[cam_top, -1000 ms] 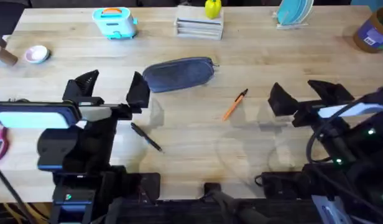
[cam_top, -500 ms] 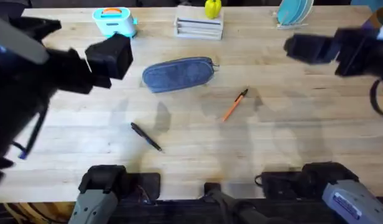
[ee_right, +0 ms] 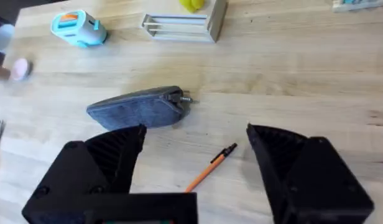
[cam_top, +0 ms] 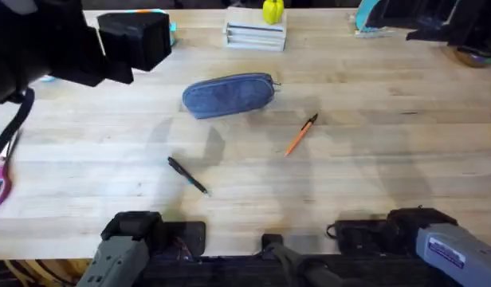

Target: Unzip the bag, pick up the pens from the table one at a time and place them inside, then zip the bag closed.

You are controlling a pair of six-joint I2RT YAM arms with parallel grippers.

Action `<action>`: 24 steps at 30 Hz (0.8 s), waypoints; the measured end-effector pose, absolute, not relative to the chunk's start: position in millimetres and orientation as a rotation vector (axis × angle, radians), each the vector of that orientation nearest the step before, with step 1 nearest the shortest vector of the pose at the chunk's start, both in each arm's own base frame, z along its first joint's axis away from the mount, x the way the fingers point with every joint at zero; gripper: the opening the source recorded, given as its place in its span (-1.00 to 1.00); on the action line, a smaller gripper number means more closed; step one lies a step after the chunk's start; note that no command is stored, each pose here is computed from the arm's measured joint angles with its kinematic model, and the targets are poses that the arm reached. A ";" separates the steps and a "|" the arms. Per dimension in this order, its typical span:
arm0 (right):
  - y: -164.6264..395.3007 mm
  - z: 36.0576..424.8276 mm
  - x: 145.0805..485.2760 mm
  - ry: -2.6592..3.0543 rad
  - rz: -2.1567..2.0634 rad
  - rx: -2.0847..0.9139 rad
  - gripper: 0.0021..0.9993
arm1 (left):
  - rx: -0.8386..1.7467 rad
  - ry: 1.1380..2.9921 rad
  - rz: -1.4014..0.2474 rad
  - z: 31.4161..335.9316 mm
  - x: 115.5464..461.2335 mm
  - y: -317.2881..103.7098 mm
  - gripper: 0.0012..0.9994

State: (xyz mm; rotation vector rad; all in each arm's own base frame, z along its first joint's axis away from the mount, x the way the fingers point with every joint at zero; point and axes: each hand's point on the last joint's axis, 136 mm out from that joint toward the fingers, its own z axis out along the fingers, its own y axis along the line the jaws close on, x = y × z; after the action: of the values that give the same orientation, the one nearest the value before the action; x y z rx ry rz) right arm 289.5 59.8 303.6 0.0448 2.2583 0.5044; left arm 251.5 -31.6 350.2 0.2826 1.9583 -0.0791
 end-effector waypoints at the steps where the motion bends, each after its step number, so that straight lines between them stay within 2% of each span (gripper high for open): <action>1: 59.8 303.8 289.5 2.258 0.505 0.045 1.00 | 0.283 1.959 -0.079 350.1 251.4 -31.6 0.99; 13: 59.8 302.8 288.6 2.264 0.507 0.050 0.99 | 0.335 2.000 -0.096 339.4 246.4 -36.6 0.98; 24: 59.7 302.4 288.8 2.265 0.506 0.050 0.99 | 0.958 2.022 -0.081 287.6 251.2 -66.2 0.99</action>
State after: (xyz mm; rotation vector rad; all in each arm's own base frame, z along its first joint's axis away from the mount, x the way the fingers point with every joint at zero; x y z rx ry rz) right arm 288.8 59.7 302.4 0.0502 2.2651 0.5062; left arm 251.2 -66.2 287.6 0.9576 2.0224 -0.0805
